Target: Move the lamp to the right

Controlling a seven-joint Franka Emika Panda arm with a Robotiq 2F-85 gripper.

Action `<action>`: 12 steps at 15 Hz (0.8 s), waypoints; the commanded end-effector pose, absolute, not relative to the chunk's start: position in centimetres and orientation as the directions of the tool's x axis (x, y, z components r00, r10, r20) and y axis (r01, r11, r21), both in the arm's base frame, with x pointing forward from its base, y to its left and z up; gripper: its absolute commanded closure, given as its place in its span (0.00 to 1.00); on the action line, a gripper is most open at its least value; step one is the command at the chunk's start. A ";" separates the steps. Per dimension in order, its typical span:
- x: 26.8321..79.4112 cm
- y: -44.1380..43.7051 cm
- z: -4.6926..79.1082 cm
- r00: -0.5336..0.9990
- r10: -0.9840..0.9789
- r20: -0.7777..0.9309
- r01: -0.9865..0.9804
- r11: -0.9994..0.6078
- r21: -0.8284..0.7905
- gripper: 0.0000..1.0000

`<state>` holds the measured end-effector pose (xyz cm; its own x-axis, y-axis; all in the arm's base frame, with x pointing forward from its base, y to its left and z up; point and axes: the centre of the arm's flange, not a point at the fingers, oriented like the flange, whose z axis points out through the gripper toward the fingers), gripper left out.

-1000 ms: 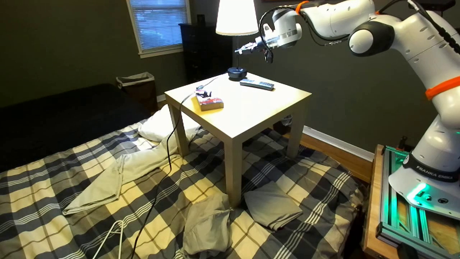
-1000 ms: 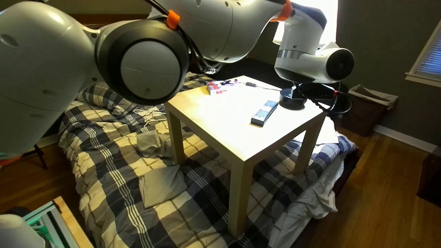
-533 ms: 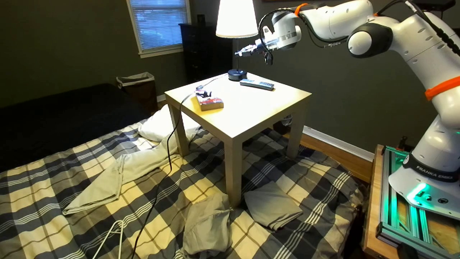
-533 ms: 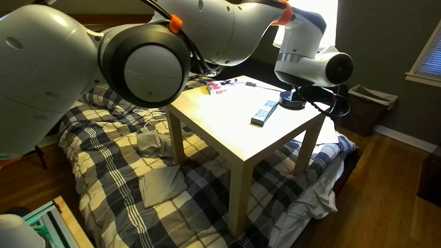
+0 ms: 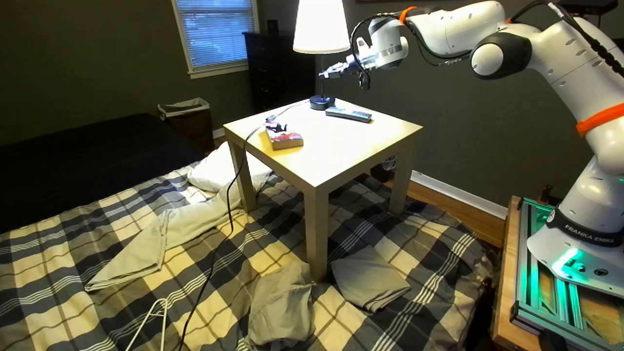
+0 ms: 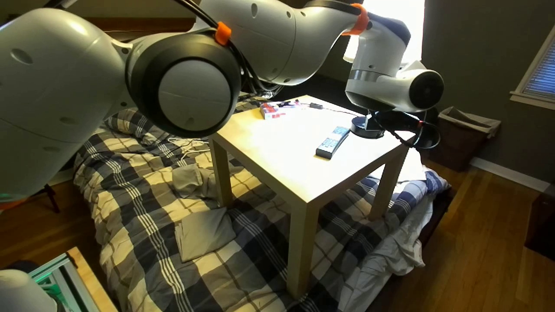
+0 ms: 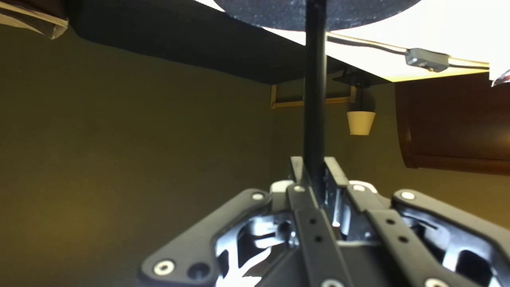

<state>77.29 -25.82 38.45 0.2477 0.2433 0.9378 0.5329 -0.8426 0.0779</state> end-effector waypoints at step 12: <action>77.2 -25.8 38.8 0.201 0.246 0.948 0.556 -0.826 0.097 0.24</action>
